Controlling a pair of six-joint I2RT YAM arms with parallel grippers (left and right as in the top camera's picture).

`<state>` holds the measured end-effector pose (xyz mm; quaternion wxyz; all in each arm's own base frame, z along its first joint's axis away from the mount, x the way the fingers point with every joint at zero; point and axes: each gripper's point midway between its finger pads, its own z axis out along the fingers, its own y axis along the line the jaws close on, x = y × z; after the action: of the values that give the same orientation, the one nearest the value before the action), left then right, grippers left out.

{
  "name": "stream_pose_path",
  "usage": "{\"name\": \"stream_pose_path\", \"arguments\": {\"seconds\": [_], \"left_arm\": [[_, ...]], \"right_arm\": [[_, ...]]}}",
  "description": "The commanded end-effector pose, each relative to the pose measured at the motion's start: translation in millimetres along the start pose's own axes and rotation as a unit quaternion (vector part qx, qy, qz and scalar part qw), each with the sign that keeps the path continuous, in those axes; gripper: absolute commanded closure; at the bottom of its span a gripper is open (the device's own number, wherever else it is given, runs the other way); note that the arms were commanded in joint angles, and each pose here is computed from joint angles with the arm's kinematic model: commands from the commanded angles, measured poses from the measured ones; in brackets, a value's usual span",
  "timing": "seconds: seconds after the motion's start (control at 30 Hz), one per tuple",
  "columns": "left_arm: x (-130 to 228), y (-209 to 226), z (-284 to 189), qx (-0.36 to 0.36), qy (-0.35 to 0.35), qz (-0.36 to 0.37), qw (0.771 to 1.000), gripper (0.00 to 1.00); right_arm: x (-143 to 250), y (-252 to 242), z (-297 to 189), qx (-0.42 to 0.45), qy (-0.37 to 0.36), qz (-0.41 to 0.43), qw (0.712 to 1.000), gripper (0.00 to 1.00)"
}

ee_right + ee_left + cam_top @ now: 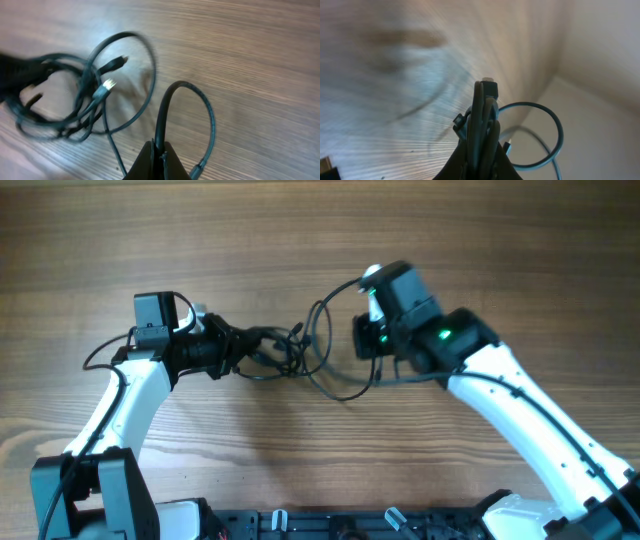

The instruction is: Untangle cables

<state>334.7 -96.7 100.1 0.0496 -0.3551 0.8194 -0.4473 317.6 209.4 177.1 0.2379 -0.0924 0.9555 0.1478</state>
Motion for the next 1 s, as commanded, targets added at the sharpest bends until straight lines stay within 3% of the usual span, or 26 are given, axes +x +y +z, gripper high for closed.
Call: {"name": "stream_pose_path", "arguments": {"seconds": [0.0, 0.17, 0.23, 0.3, 0.37, 0.6, 0.87, 0.97], "left_arm": [[19, -36, -6, 0.096, 0.063, 0.115, 0.987, 0.96], [35, -60, -15, 0.161, 0.107, 0.160, 0.968, 0.96], [50, -79, -27, 0.217, 0.146, 0.208, 0.942, 0.96], [57, -91, -35, 0.250, 0.159, 0.251, 0.921, 0.96], [59, -90, -34, 0.248, 0.162, 0.250, 0.922, 0.96], [101, -88, -15, 0.251, 0.216, 0.313, 0.890, 0.95], [109, -81, -10, 0.238, 0.231, 0.297, 0.895, 0.94], [96, -66, 3, 0.186, 0.199, 0.265, 0.925, 0.95]], "right_arm": [[-9, -17, 5, -0.023, 0.014, 0.064, 0.998, 0.96], [-1, -35, 29, -0.038, 0.046, 0.100, 0.993, 0.96], [-4, -37, 38, -0.036, 0.043, 0.107, 0.993, 0.96], [-20, -37, 44, -0.041, 0.015, 0.097, 0.994, 0.96], [-40, -33, 50, -0.053, -0.023, 0.069, 0.996, 0.96], [-92, -20, 40, -0.073, -0.137, -0.027, 0.988, 0.92], [-114, -94, 27, 0.149, -0.197, -0.016, 0.969, 0.96], [-101, -83, 35, 0.108, -0.170, 0.007, 0.980, 0.96]]}}
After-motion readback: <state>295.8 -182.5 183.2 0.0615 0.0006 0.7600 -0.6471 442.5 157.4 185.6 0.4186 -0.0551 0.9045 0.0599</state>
